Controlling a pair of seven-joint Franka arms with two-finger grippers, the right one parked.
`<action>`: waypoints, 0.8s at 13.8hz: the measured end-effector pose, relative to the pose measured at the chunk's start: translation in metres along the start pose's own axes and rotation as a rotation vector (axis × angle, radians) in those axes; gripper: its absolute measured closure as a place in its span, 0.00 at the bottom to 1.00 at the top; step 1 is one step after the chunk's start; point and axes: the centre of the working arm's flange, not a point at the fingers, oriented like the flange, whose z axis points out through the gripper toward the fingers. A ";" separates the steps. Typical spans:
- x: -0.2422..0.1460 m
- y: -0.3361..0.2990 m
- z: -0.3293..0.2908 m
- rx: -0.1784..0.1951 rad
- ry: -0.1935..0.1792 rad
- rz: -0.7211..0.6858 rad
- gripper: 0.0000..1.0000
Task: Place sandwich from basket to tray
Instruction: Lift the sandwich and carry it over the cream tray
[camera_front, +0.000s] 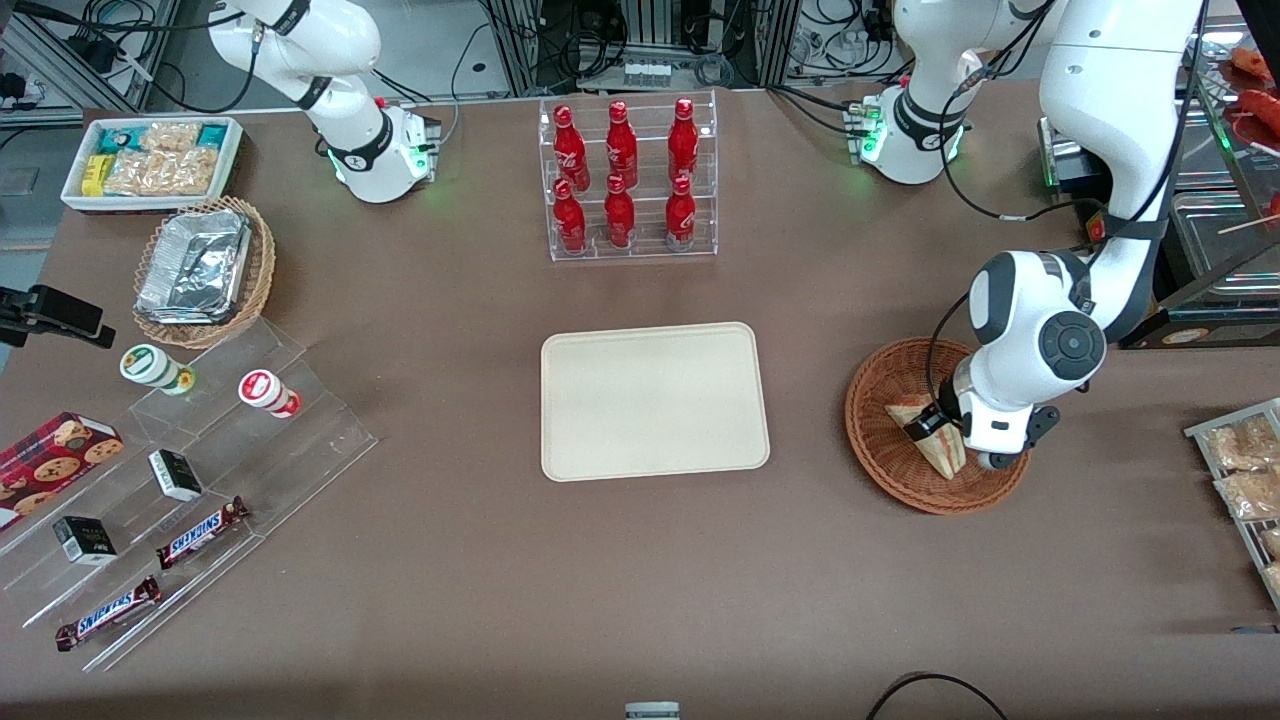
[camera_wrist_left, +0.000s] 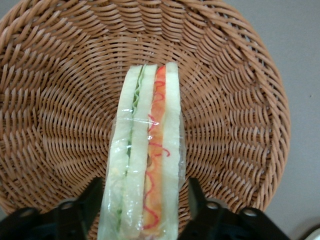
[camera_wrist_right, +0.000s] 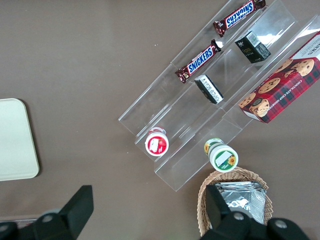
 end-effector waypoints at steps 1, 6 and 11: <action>-0.002 -0.001 0.000 0.012 -0.013 0.000 0.41; -0.008 0.000 -0.030 0.062 -0.067 0.009 0.71; -0.032 0.052 -0.094 0.056 -0.056 0.141 0.85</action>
